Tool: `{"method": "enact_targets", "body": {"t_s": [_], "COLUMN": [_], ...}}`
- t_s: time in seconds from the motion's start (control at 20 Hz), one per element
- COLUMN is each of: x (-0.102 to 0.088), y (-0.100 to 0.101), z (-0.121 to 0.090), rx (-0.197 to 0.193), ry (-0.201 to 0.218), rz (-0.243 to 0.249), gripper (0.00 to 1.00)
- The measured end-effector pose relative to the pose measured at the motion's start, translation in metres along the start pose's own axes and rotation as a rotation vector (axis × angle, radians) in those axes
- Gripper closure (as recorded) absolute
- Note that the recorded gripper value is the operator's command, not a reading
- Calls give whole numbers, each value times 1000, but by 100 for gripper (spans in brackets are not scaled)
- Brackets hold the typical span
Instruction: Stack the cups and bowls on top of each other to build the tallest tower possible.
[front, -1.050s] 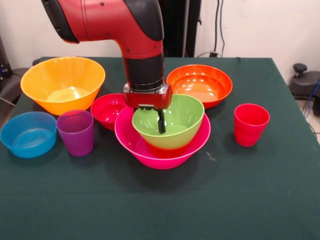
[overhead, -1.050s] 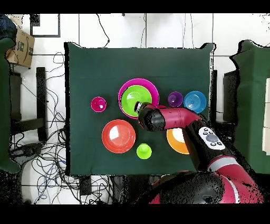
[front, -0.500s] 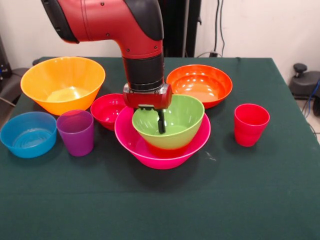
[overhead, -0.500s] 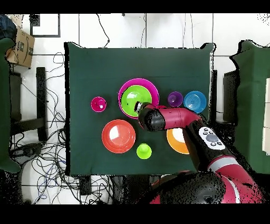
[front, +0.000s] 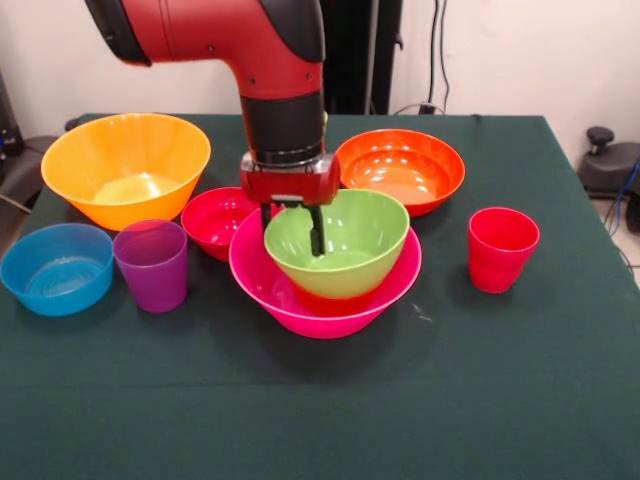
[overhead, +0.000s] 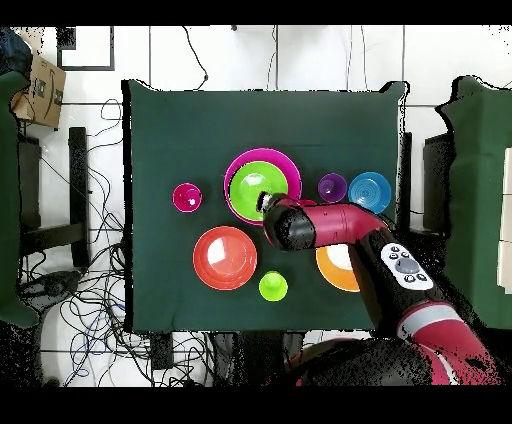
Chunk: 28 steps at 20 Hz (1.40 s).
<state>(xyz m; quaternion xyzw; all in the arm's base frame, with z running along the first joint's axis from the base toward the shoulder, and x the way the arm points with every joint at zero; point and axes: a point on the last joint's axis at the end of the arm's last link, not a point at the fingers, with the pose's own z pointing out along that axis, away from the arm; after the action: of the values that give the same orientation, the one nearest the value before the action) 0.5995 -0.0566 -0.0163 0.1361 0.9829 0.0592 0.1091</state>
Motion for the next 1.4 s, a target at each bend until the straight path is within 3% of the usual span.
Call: {"method": "enact_targets", "body": {"t_s": [0.55,1.4], "x": [-22,-27], "y": [-3,-6], "z": [-48,-69], "rx": [37,53], "ry": [-57,-49], "rz": [-24,-19], "gripper": [0,0]}}
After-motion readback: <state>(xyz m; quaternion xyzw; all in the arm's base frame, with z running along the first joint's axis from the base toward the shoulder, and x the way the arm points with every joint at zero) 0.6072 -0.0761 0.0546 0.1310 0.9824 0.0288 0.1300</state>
